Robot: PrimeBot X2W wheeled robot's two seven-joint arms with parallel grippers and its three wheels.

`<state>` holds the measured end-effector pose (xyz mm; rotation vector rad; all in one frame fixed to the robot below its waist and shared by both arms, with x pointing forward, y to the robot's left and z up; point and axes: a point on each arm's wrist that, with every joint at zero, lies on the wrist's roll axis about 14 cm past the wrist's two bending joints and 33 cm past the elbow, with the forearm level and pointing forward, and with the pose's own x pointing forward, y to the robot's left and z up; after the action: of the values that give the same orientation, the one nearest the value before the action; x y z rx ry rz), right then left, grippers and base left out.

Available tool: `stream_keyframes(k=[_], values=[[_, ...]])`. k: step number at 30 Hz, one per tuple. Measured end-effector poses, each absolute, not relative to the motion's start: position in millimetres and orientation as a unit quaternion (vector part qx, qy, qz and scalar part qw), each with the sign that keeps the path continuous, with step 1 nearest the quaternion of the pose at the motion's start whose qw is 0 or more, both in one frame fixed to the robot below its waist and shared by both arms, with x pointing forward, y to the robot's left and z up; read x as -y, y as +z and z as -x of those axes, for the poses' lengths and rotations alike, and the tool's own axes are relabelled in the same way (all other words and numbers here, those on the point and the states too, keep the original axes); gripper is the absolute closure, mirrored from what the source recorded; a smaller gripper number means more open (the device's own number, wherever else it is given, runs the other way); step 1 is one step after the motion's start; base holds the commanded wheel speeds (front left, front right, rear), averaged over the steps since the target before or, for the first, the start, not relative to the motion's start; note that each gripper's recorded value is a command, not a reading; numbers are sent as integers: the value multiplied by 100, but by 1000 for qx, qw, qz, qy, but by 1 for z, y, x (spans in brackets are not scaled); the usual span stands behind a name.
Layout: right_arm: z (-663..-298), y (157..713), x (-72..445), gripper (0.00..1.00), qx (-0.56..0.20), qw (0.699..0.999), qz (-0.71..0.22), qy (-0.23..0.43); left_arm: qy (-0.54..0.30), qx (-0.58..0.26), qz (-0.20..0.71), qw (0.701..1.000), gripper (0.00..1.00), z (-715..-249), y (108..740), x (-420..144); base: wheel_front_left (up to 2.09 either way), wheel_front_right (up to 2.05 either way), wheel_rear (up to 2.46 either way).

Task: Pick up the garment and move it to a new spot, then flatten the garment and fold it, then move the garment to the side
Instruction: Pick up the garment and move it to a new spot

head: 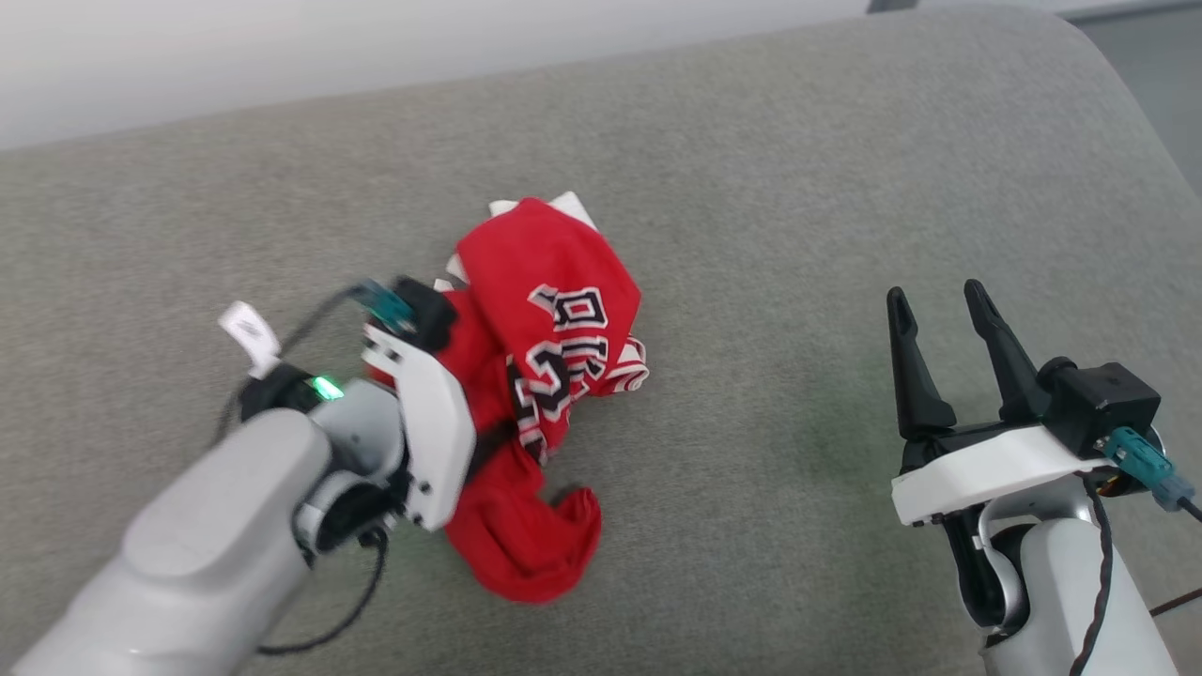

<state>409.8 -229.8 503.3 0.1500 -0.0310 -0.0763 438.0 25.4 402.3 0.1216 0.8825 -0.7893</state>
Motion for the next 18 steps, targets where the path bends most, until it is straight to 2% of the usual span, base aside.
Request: stream_keyframes(k=[3,9,18], values=[[-412,506,226,0,17,997,-74,-32,-362,-389,-50,846,0,-447,416,-33,0,0,0],[-416,515,214,0,25,997,-68,-12,-328,-287,-46,899,0,-465,465,-61,0,0,0],[-414,523,197,0,31,997,-69,14,-254,-142,-11,957,0,-457,518,-115,0,0,0]])
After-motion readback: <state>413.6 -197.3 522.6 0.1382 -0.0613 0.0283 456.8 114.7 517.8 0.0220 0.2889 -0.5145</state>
